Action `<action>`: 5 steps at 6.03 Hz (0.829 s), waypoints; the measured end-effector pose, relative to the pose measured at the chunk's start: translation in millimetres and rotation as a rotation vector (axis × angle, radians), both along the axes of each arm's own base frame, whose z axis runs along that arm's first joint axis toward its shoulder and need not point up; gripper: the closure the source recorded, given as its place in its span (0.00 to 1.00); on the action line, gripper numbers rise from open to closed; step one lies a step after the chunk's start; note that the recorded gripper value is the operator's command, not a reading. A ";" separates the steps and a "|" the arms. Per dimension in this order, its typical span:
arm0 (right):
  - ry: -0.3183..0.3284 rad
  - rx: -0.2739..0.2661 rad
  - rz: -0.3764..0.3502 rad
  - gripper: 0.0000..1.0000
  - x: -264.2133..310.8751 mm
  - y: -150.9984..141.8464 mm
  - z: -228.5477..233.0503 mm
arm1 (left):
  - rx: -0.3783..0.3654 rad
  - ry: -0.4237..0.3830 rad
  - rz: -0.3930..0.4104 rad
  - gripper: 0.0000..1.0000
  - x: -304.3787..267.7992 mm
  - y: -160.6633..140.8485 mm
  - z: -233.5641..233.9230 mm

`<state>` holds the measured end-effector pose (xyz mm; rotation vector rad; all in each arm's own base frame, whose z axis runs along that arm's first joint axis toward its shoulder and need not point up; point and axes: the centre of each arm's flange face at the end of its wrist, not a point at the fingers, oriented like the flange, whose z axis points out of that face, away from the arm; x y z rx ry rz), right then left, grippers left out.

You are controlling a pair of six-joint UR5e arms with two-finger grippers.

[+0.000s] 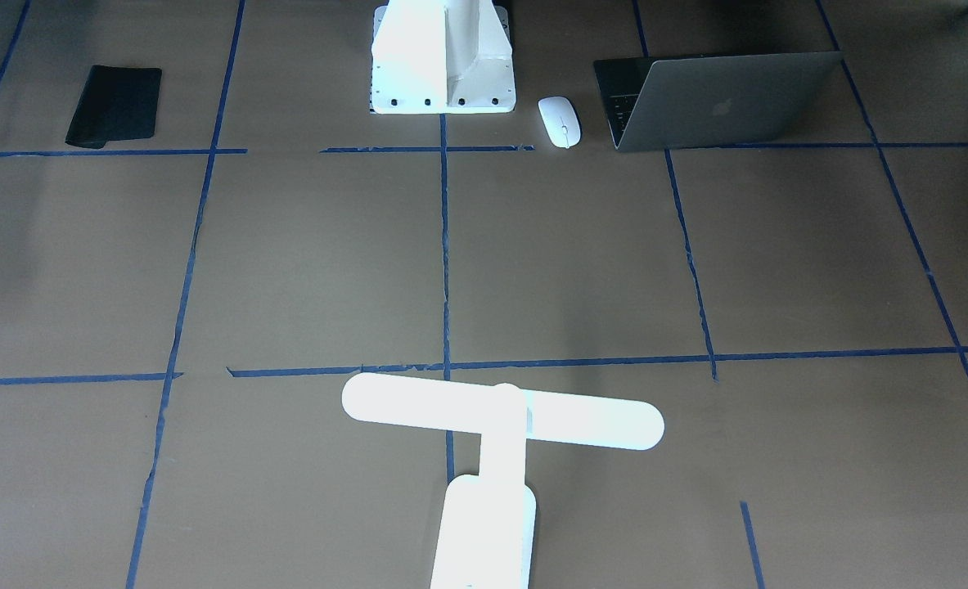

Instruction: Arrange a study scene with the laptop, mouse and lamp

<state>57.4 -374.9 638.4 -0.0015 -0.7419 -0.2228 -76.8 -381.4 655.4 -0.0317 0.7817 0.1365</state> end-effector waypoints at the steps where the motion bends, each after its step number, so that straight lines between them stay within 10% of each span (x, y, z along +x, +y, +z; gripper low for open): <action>1: 0.000 0.000 0.000 0.00 0.0 0.0 0.0 | 0.001 0.000 0.000 0.00 -0.2 0.3 -0.1; 5: 0.000 0.001 0.000 0.00 -0.2 -0.1 -0.5 | 0.019 -0.006 0.004 0.00 1.4 -7.6 -8.3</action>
